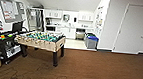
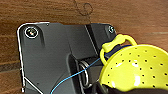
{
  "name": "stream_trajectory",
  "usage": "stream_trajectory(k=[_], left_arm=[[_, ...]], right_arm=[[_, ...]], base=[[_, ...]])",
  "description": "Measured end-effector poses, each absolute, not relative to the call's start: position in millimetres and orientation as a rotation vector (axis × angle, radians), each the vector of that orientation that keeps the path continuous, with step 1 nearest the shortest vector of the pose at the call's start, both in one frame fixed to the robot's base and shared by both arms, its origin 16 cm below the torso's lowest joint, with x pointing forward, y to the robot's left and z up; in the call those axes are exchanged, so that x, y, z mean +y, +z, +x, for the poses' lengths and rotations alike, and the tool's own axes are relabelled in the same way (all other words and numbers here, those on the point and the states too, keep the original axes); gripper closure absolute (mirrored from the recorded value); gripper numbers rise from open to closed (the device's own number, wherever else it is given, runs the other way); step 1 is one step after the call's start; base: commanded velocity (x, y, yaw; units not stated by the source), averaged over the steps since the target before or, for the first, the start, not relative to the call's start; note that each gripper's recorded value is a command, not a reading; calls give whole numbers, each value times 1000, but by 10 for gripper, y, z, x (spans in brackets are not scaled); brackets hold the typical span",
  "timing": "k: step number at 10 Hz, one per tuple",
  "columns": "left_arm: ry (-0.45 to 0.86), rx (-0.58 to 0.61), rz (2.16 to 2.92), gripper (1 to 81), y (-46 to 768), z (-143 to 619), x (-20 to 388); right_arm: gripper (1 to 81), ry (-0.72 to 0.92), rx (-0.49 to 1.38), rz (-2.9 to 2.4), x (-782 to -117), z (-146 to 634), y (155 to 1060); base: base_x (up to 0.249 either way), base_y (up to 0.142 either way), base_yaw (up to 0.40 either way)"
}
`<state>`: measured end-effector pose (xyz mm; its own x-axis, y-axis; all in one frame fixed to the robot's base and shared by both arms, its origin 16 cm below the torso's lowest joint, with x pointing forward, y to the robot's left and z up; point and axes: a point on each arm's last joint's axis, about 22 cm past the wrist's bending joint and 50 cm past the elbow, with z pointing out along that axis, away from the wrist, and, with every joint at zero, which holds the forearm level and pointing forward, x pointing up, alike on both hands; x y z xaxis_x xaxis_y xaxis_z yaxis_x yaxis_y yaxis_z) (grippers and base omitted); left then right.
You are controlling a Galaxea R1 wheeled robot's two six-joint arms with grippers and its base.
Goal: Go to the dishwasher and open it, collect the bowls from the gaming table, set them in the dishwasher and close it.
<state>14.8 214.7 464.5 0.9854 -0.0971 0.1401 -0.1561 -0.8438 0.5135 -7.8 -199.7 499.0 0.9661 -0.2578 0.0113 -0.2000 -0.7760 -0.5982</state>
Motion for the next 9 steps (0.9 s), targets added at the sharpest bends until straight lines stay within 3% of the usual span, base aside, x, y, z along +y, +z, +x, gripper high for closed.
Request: stream_trajectory(k=[7,9], left_arm=[[143,-177,2581,811,4645,131,2150],[142,-176,2581,811,4645,124,2146]], right_arm=[[811,-122,321,-2484,-1998,-77,4988],[811,-121,321,-2484,-1997,-79,4988]], base=[[151,0,0],[155,-73,0]])
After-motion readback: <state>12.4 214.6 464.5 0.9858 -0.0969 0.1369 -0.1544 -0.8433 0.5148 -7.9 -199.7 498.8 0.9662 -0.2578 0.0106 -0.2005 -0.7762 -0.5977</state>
